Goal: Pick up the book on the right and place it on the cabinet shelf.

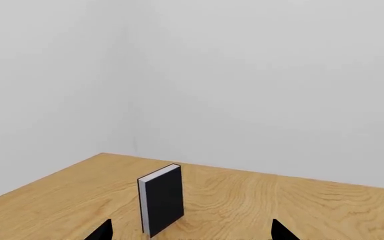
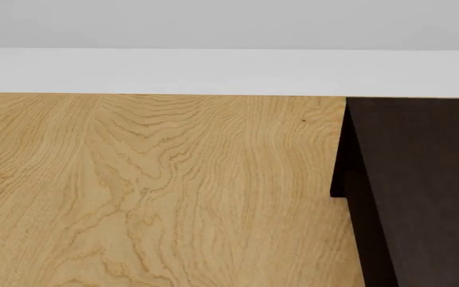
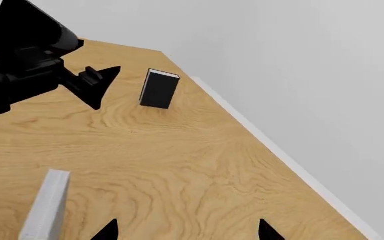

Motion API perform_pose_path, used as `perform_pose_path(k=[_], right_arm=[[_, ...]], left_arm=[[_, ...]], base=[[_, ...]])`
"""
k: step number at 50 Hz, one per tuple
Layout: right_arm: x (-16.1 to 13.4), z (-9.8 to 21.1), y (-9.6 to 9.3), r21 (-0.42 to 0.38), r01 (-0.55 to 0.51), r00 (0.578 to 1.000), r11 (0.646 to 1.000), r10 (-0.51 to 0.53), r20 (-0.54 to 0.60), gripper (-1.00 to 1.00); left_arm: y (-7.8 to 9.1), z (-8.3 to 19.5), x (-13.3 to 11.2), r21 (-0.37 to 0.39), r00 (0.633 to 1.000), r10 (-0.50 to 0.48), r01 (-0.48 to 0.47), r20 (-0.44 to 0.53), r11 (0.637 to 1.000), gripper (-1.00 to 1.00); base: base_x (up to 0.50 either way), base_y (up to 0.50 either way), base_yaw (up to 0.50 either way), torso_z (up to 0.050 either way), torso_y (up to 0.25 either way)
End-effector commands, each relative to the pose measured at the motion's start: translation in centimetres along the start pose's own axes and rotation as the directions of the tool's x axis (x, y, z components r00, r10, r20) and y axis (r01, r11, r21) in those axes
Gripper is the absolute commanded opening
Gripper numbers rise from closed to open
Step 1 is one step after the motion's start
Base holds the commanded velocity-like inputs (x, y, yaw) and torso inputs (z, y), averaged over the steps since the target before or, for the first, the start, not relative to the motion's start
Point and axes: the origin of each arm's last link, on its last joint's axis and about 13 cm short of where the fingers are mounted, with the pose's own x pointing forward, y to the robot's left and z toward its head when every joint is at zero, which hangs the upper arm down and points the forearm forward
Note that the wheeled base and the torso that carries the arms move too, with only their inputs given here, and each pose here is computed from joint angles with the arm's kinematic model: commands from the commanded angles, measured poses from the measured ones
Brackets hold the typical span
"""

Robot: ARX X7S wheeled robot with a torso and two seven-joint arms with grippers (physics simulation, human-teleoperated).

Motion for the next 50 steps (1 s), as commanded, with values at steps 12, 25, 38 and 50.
perform_pose_path(k=[12,25,38,50], right_arm=[[-0.3,0.1,0.1,0.035,-0.098,0.984,0.995,0.102,-0.144,1.0],[-0.4,0.0,0.1,0.044,-0.149,0.969,0.988,0.154,-0.194,1.0],[-0.6,-1.0,0.8,0.046,-0.18,0.948,0.983,0.186,-0.259,1.0],[-0.8,-2.0,1.4,0.048,-0.196,0.931,0.979,0.201,-0.305,1.0]], left_arm=[[0.0,-0.3,0.1,0.011,1.0,0.004,-0.004,-0.013,1.0,1.0],[-0.1,-0.4,0.1,0.011,1.0,0.001,-0.001,-0.018,1.0,1.0],[-0.2,-0.6,0.2,0.01,1.0,0.0,0.0,-0.024,1.0,1.0],[-0.2,-0.5,0.2,0.012,1.0,0.002,-0.001,-0.028,1.0,1.0]], base=[[0.0,0.0,0.0,0.0,0.0],[0.0,0.0,0.0,0.0,0.0],[0.0,0.0,0.0,0.0,0.0],[0.0,0.0,0.0,0.0,0.0]])
